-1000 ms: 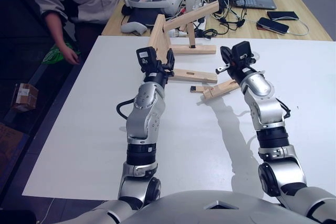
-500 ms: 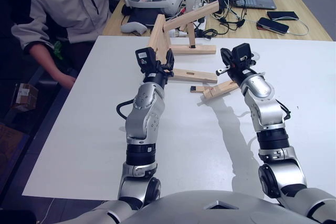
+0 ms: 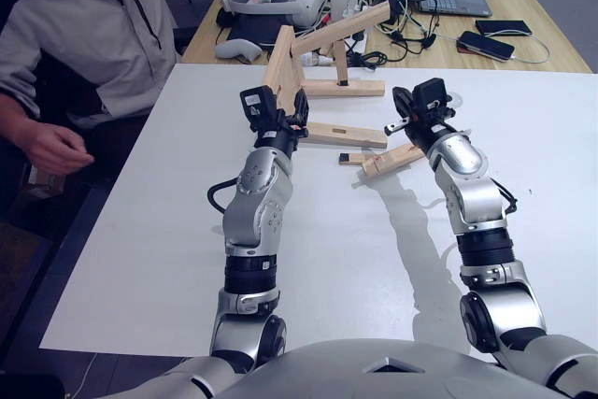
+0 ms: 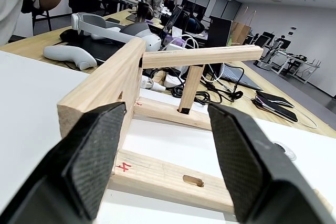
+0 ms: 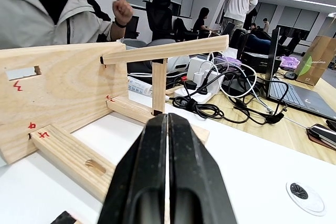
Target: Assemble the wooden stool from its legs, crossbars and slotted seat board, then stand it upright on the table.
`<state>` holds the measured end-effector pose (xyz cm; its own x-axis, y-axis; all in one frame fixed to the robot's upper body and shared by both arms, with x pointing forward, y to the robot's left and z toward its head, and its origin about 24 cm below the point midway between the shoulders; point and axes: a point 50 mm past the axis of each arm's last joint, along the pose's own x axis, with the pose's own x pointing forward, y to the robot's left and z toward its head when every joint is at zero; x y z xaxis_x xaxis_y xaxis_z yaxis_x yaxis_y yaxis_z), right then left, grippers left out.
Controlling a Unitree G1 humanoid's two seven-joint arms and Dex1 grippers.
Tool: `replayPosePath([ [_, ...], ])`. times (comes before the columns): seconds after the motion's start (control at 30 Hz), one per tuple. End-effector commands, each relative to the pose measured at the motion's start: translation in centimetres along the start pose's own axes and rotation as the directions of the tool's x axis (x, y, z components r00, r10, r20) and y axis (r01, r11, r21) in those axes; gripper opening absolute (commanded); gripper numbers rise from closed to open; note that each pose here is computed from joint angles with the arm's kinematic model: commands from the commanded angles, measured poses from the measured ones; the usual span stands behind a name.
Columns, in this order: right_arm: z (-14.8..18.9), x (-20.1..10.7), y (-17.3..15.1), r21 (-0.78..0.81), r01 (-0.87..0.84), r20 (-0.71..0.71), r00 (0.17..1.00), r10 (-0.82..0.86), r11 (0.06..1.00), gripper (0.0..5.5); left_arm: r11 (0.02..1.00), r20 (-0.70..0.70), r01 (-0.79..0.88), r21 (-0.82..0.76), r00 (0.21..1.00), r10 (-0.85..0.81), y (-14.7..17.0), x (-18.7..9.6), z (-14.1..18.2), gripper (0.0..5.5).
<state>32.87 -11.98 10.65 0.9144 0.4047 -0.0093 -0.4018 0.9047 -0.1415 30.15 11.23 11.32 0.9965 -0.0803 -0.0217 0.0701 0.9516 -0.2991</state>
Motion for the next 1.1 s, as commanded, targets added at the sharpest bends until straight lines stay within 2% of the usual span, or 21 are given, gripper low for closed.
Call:
replayPosePath([
  [0.03, 0.53, 0.35, -0.25, 0.009, 0.0, 0.009, 1.0, 0.0, 1.0, 0.03, 1.0, -0.007, 0.005, -0.026, 1.0, -0.005, -0.51, 0.21, -0.05, 2.92],
  [1.1, 0.17, 0.11, -0.21, 0.011, -0.011, -0.003, 1.0, 0.011, 1.0, 0.03, 0.999, -0.017, 0.01, -0.039, 1.0, -0.011, -0.65, 0.13, -0.4, 2.92],
])
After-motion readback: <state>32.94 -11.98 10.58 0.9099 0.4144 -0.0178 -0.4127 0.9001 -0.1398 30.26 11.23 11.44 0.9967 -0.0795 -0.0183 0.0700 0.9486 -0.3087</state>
